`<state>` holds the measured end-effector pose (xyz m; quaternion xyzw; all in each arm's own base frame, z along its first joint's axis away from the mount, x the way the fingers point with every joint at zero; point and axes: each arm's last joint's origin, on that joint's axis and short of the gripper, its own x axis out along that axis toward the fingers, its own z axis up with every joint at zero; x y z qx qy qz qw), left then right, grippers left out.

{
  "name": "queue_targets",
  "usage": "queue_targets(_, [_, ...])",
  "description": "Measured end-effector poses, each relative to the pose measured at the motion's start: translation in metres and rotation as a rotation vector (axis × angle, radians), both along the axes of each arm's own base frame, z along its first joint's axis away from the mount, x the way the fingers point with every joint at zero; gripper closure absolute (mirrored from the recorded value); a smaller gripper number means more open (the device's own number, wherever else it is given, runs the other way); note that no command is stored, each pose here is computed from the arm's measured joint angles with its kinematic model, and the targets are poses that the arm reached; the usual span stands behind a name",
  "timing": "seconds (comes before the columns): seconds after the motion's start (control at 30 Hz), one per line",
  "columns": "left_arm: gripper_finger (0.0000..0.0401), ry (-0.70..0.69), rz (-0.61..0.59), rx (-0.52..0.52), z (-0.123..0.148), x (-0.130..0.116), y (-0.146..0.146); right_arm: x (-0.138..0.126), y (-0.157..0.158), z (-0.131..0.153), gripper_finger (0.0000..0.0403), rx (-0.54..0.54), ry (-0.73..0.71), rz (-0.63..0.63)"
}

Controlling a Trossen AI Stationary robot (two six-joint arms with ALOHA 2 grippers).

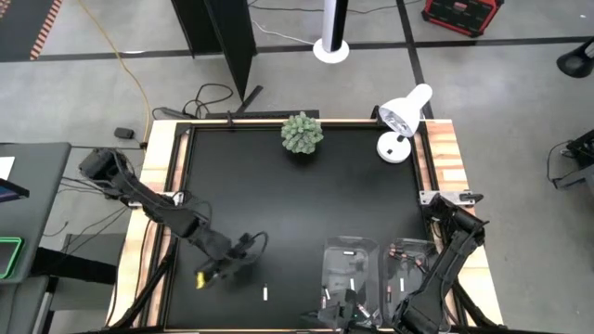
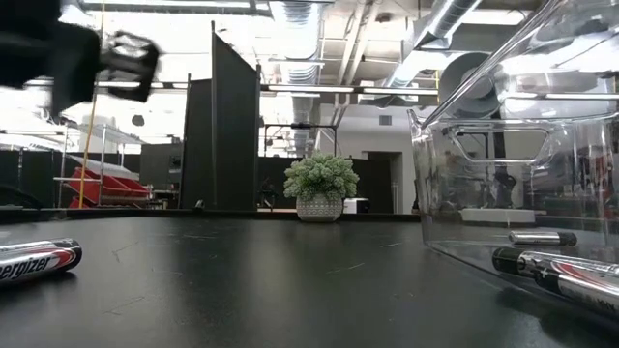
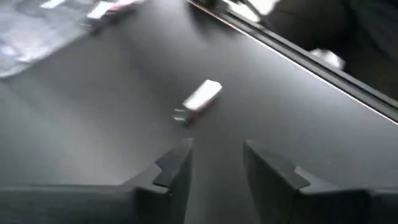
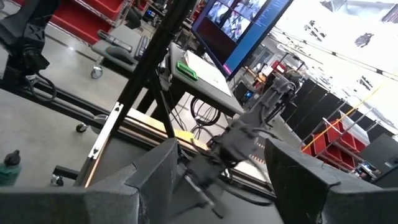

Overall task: Sort batteries
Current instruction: Put the silver battery into the left transparent bin

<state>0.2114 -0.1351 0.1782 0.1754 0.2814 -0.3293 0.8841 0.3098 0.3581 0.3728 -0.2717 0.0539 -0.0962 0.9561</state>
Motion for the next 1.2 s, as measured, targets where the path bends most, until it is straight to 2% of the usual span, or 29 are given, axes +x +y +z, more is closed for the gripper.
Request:
queue_targets(0.13, [0.0223, -0.023, -0.045, 0.030, -0.018, -0.003, -0.013, 0.002, -0.002, 0.000, 0.0143, 0.008, -0.002, -0.006])
queue_targets(0.27, [0.0185, -0.088, -0.090, 0.086, -0.023, 0.009, -0.027, 0.007, -0.006, 0.000, 0.0143, 0.017, -0.005, -0.020])
queue_targets(0.37, [0.0173, -0.084, -0.127, 0.136, -0.024, 0.020, -0.034, 0.009, -0.008, 0.000, 0.0143, 0.030, -0.007, -0.028])
queue_targets(0.6, [0.0176, -0.046, -0.211, 0.237, -0.033, 0.045, -0.049, 0.011, -0.010, 0.000, 0.0143, 0.033, -0.006, -0.033])
queue_targets(0.9, [0.0179, 0.065, -0.190, 0.294, -0.040, 0.078, -0.054, 0.011, -0.010, -0.001, 0.0143, 0.030, -0.004, -0.032])
queue_targets(1.2, [0.0182, 0.178, -0.226, 0.306, -0.050, 0.095, -0.058, 0.010, -0.009, -0.001, 0.0143, 0.026, -0.001, -0.029])
